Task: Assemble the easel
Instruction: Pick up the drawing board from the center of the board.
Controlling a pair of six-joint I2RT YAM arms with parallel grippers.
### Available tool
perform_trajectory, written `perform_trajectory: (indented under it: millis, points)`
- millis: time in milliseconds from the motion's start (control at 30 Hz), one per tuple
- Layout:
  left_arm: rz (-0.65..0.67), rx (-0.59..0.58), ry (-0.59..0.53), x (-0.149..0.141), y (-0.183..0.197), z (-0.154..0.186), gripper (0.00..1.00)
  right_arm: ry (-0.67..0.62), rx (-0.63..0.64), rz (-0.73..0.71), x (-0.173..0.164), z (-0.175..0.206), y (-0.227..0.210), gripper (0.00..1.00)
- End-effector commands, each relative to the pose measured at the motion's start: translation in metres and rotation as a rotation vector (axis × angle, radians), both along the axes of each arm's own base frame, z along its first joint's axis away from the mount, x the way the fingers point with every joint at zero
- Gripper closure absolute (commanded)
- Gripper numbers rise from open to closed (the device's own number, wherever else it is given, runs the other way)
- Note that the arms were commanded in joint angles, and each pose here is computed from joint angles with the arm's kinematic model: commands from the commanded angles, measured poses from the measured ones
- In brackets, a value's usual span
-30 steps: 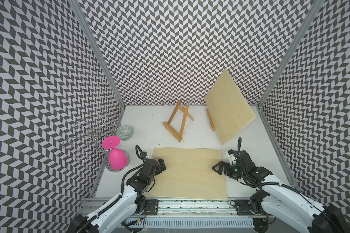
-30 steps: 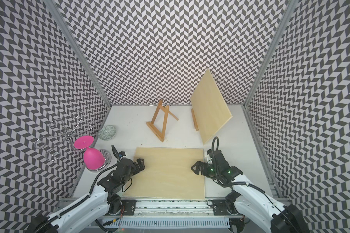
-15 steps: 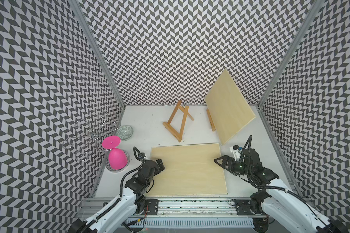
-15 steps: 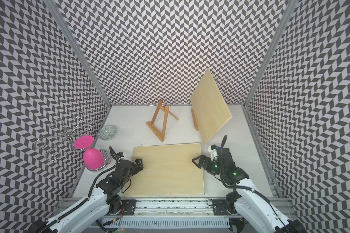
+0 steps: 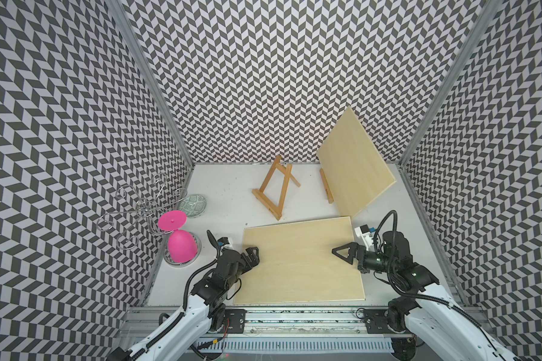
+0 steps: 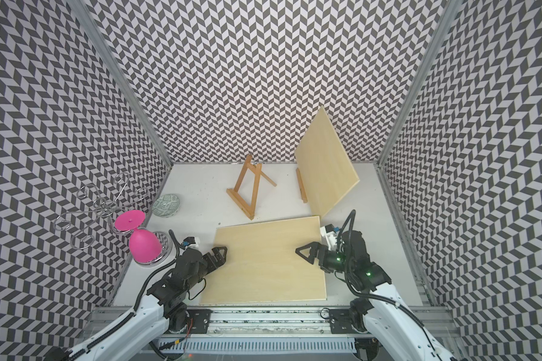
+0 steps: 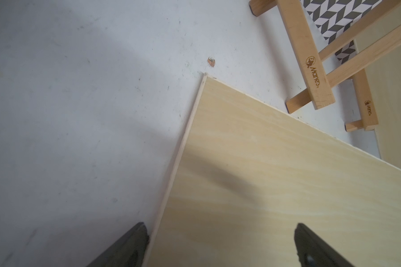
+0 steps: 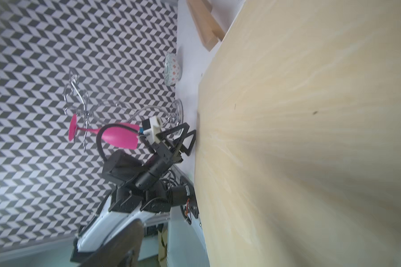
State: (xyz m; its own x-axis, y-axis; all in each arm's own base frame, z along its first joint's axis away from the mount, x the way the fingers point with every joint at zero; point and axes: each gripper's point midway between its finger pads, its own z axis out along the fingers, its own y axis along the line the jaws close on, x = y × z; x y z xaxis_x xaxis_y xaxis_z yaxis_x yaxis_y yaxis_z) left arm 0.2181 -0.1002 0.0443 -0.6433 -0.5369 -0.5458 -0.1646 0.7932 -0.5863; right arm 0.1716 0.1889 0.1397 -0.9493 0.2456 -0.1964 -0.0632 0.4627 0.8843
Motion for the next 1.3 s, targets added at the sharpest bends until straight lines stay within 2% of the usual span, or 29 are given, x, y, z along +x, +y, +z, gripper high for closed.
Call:
perform_trajectory:
  millis: [0, 133, 267, 567, 800, 1267]
  points:
    - [-0.186, -0.160, 0.228, -0.047, -0.036, -0.031, 0.01, -0.078, 0.100, 0.128, -0.006, 0.034, 0.018, 0.01]
    - [-0.154, -0.118, 0.219, -0.043, -0.028, -0.030, 0.01, -0.166, -0.012, 0.112, 0.009, 0.046, 0.013, 0.01]
    - [-0.144, -0.100, 0.194, -0.037, -0.026, -0.025, 0.01, -0.261, -0.005, 0.116, 0.014, 0.060, 0.014, 0.00]
    - [-0.121, -0.047, 0.168, -0.031, -0.019, -0.021, 0.01, -0.420, -0.063, 0.053, 0.019, 0.078, 0.001, 0.13]
    - [-0.124, -0.031, 0.160, -0.027, -0.019, -0.018, 0.01, -0.553, -0.039, 0.018, 0.019, 0.104, -0.002, 0.28]
    - [-0.118, -0.028, 0.126, -0.018, -0.021, -0.004, 0.01, -0.692, -0.058, 0.030, 0.023, 0.125, -0.002, 0.63]
